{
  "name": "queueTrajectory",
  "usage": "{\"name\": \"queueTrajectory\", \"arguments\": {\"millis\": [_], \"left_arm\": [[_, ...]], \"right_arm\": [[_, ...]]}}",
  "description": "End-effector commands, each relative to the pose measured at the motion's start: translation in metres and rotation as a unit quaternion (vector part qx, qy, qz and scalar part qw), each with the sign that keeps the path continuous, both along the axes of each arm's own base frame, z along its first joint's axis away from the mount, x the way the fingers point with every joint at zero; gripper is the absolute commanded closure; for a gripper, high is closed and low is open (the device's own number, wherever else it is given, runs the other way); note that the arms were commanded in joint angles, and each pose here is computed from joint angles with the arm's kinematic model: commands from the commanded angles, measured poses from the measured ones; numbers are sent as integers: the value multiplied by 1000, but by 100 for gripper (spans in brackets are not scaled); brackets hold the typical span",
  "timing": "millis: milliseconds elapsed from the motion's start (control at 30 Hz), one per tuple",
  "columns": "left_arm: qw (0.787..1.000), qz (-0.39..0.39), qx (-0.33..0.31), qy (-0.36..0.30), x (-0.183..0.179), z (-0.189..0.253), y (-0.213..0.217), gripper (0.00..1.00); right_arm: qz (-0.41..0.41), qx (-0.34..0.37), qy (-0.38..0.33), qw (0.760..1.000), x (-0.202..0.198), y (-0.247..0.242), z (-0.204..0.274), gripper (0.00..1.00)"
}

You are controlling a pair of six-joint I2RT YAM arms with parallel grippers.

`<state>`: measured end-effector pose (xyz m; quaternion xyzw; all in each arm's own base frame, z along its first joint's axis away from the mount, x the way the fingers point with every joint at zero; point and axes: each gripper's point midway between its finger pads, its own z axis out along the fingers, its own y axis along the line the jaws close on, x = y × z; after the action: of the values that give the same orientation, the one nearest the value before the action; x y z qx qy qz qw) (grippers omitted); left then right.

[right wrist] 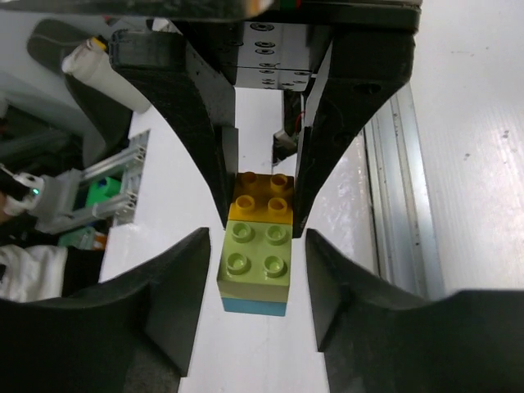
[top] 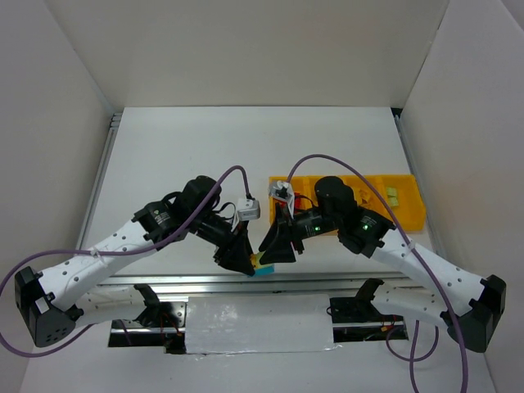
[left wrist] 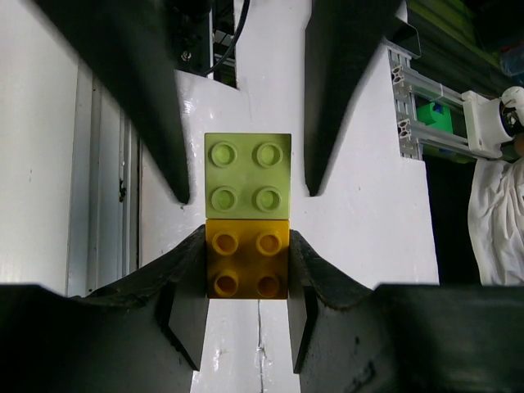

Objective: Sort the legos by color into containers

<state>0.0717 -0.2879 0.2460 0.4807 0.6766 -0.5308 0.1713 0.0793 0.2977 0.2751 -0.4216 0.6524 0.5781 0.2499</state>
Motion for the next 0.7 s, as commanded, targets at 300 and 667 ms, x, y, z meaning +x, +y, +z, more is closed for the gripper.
{"name": "queueTrajectory", "arguments": {"millis": [300,667], "left_arm": [[999,-10,-23,-23,0,10,-2,100],[999,-6,-32,-37,-1,16,0,100]], "right_arm": [[14,34,-32,999,-3,2,18,38],[8,16,-27,999,1,4,5,44]]}}
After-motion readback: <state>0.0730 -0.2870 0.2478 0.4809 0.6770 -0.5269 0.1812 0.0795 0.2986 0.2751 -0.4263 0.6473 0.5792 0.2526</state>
